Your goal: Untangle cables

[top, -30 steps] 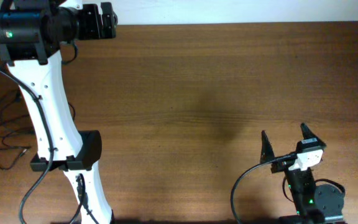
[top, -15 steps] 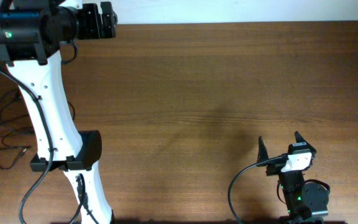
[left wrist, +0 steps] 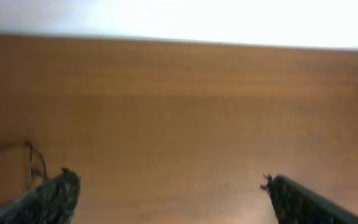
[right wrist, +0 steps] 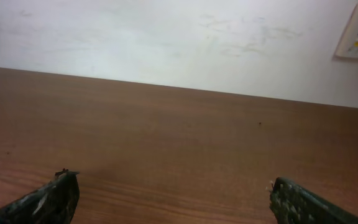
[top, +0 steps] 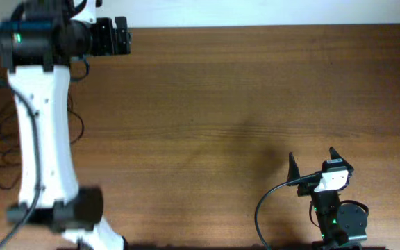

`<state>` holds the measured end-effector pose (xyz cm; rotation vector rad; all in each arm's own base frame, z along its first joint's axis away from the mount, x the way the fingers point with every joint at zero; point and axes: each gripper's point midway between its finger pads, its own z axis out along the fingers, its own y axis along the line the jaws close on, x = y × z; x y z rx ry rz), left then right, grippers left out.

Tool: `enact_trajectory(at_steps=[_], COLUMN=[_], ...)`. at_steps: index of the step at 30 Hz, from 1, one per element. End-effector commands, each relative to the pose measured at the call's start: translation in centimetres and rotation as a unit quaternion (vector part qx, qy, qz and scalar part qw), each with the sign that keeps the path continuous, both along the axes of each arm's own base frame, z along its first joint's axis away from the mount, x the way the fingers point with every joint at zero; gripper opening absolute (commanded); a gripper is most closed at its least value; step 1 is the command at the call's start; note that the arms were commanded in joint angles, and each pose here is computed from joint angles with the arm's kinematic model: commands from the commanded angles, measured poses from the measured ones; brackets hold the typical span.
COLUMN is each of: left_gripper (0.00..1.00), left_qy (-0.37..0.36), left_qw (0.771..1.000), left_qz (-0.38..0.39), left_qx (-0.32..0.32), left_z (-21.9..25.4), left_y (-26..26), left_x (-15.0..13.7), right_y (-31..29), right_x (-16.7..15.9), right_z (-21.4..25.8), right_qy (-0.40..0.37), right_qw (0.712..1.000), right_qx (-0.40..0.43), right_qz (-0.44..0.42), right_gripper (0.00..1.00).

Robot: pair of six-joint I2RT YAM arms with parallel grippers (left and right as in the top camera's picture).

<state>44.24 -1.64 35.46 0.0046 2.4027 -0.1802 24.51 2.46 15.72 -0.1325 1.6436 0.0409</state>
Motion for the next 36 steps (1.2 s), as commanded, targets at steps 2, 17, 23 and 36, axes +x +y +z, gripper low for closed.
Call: enact_trajectory(at_steps=[2,17,23,36], left_gripper=[0.99,0.99,0.99,0.99], left_qy=[-0.088,-0.420,-0.374,-0.374], left_qw=[0.996,0.906,0.925,0.925], left_qz=[0.001,0.025,0.021,0.021], left_qx=[0.018,0.054,0.061,0.061], left_z=[-1.3,-17.0,-19.7,-19.7], left_y=[0.4,1.4,1.1,1.1], left_x=[-6.7,-19.2,-19.7,-19.7], right_y=[-0.3,-0.3,-0.3,-0.3], right_x=[0.0,0.0,0.0,0.0], right_z=[-0.2,-0.2,-0.2,-0.2], right_qy=[0.002,0.002,0.002,0.002], right_qw=[1.000,1.000,1.000,1.000], right_qx=[0.001,0.001,0.001,0.001], right_qz=[-0.008,-0.008,-0.008,-0.008], right_gripper=[0.99,0.99,0.99,0.99])
